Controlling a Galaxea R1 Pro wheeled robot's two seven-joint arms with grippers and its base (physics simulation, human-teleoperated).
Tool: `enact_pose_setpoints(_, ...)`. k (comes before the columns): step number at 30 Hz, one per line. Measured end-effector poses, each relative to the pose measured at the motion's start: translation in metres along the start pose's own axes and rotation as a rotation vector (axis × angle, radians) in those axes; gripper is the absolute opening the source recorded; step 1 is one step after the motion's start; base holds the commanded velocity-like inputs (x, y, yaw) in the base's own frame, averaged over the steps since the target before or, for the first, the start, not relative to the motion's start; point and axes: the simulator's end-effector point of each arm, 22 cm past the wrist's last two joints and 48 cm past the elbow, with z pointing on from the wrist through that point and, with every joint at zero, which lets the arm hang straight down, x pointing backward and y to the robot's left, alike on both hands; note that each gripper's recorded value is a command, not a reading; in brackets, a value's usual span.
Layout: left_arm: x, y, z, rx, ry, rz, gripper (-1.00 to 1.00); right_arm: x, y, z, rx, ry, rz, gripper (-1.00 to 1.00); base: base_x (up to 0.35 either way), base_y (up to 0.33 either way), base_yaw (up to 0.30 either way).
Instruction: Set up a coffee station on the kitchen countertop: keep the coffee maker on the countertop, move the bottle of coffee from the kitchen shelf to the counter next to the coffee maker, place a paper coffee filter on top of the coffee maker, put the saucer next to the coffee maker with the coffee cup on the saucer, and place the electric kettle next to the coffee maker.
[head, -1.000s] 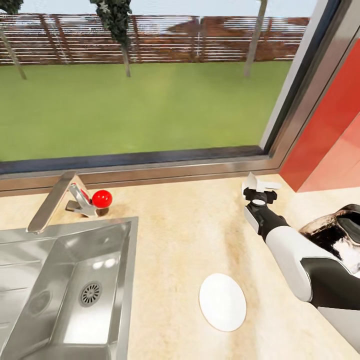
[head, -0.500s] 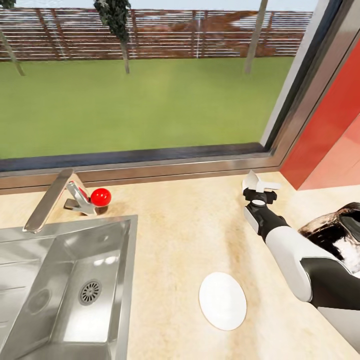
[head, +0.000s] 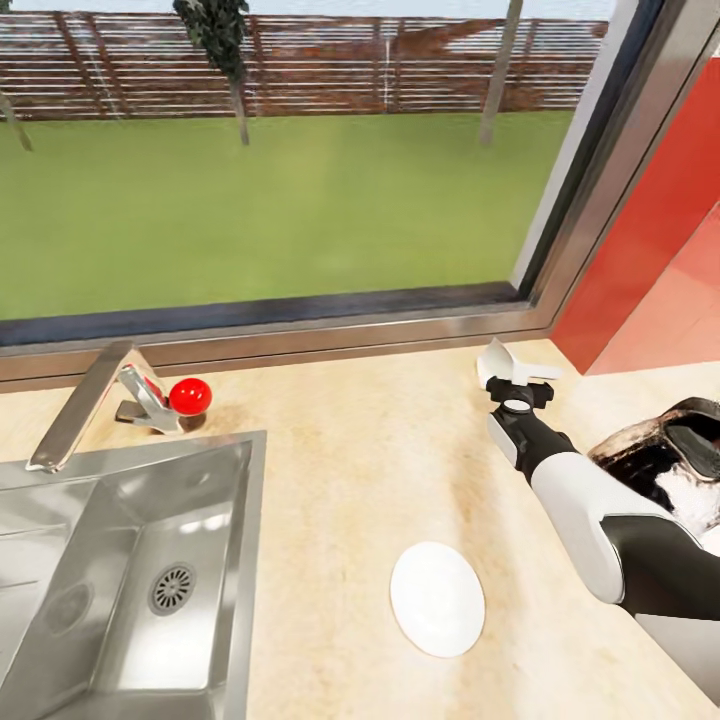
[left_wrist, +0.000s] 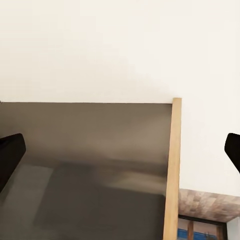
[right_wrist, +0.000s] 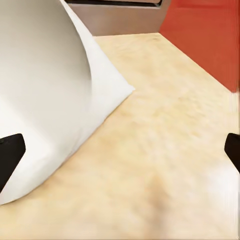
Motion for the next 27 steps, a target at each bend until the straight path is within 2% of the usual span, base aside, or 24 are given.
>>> enact_pose_setpoints(27,0.01,0.001,-0.003,-0.001,0.026,0.006,1.0,0.017,0.005,0.006,-0.001,0.017,-0.019,1.0,0.0,0.0,0.009)
